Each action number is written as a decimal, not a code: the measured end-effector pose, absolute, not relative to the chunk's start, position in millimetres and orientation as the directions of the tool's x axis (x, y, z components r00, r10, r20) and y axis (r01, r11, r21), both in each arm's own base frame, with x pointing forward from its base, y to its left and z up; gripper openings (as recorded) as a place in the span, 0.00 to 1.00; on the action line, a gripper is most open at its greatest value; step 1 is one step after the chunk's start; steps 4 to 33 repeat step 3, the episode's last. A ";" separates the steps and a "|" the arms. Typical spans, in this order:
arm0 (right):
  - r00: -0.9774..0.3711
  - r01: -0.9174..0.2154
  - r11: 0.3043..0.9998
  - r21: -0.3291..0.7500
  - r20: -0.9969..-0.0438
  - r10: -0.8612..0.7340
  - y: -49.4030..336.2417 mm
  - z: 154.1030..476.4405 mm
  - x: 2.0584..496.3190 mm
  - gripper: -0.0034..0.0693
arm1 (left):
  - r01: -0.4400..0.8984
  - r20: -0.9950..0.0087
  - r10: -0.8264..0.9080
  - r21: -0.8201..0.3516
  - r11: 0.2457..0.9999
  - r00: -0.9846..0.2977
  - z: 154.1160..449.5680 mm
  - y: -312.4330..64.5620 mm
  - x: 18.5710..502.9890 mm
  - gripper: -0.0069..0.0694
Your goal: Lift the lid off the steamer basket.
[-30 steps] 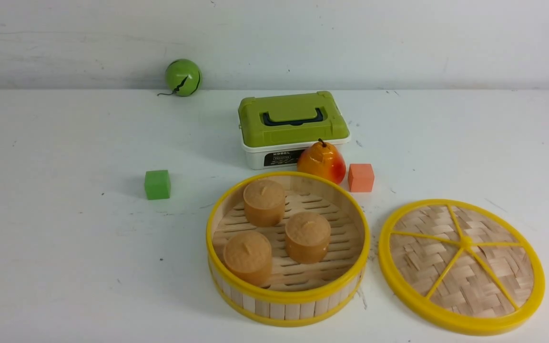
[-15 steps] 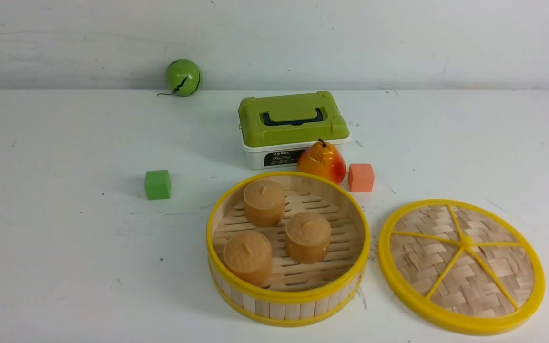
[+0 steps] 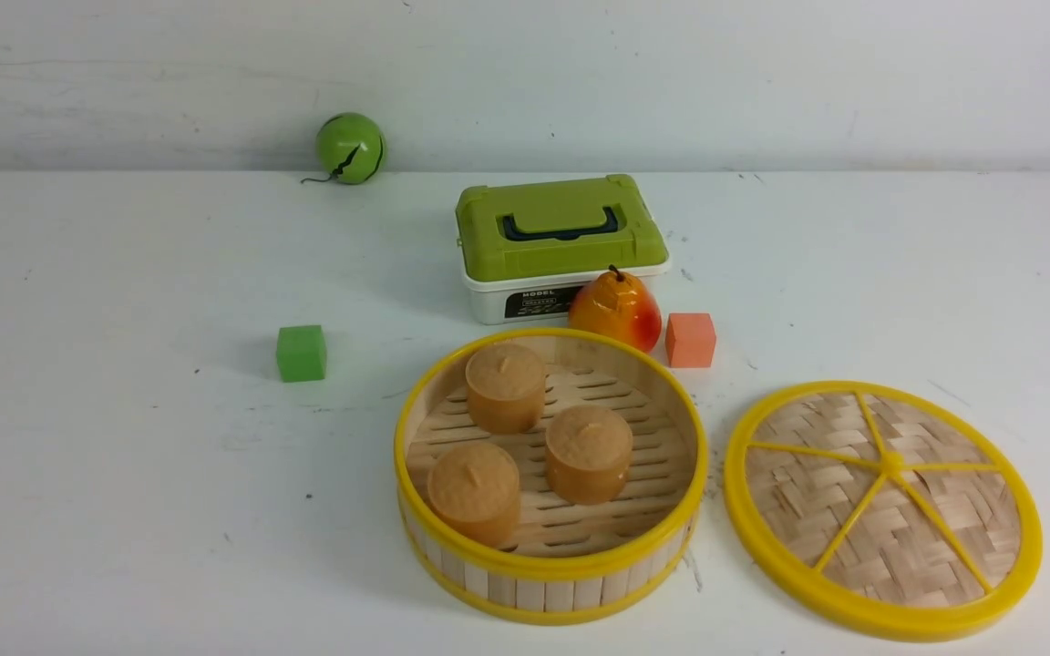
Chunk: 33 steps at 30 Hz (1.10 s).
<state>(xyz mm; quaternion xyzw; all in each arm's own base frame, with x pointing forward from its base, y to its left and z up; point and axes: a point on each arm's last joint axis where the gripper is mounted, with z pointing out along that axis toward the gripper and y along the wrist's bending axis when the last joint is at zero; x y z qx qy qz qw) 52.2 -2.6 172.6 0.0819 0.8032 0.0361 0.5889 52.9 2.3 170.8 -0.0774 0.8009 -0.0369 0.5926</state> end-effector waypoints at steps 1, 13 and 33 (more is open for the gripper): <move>-0.293 0.089 0.984 0.154 -0.940 0.174 -2.6 172.6 52.2 0.13 | -0.080 -0.944 -0.168 -0.151 0.985 -0.286 170.8 2.3 52.9 0.40; -0.293 0.089 0.984 0.154 -0.940 0.174 -2.6 172.6 52.2 0.13 | -0.080 -0.944 -0.168 -0.151 0.985 -0.286 170.8 2.3 52.9 0.40; -0.293 0.089 0.984 0.154 -0.940 0.174 -2.6 172.6 52.2 0.13 | -0.080 -0.944 -0.168 -0.151 0.985 -0.286 170.8 2.3 52.9 0.40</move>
